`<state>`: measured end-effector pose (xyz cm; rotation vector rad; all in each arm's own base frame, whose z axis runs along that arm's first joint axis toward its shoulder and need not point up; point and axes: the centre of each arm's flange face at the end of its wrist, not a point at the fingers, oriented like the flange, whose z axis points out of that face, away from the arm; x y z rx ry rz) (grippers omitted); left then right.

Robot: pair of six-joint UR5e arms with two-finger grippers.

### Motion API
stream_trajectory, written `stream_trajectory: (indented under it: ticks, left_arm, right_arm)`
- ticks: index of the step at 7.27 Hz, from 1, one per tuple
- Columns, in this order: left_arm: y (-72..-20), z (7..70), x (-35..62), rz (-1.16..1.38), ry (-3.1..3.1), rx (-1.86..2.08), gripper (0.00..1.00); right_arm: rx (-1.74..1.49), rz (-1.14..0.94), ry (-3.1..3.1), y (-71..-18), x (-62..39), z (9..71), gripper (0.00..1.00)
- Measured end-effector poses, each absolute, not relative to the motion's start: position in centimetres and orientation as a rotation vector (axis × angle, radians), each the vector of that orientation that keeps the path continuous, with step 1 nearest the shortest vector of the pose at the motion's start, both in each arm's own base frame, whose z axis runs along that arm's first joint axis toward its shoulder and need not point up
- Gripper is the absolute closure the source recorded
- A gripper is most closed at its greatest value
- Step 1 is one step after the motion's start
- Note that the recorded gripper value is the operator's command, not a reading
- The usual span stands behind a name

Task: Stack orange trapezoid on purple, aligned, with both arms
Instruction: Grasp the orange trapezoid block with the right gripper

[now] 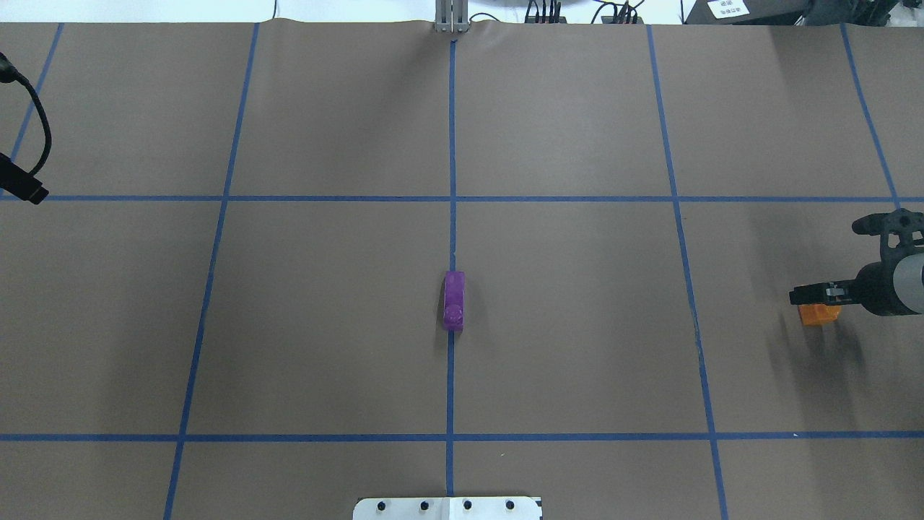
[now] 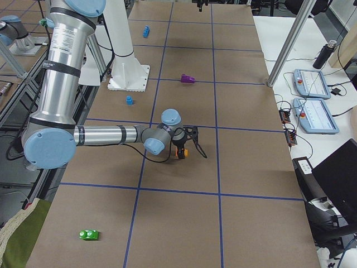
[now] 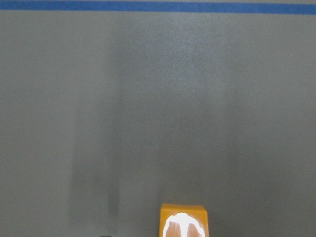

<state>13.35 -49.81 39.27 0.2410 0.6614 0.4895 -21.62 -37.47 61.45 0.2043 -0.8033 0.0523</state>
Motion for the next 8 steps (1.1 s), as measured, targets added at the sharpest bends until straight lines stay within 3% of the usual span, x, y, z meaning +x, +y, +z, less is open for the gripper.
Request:
stream_trajectory:
  ticks: [1, 2, 5, 7, 8]
  left_arm:
    - [-49.8, 39.2, 13.4, 0.488, 0.662, 0.241, 0.00]
    - [-49.8, 39.2, 13.4, 0.488, 0.662, 0.241, 0.00]
    - [-49.8, 39.2, 13.4, 0.488, 0.662, 0.241, 0.00]
    - [-49.8, 39.3, 13.4, 0.487, 0.662, 0.240, 0.00]
    - [-49.8, 39.4, 13.4, 0.487, 0.662, 0.238, 0.00]
  right_arm:
    - [0.197, 0.055, -0.791, -37.0, -21.1, 62.1, 0.55]
    - [0.193, 0.057, -0.782, -36.6, -20.8, 62.5, 0.62]
    - [0.194, 0.045, -0.788, -36.5, -21.3, 62.1, 0.63]
    - [0.197, 0.036, -0.793, -36.4, -21.6, 61.8, 1.00]
    - [0.201, 0.031, -0.799, -36.4, -21.7, 61.4, 1.00]
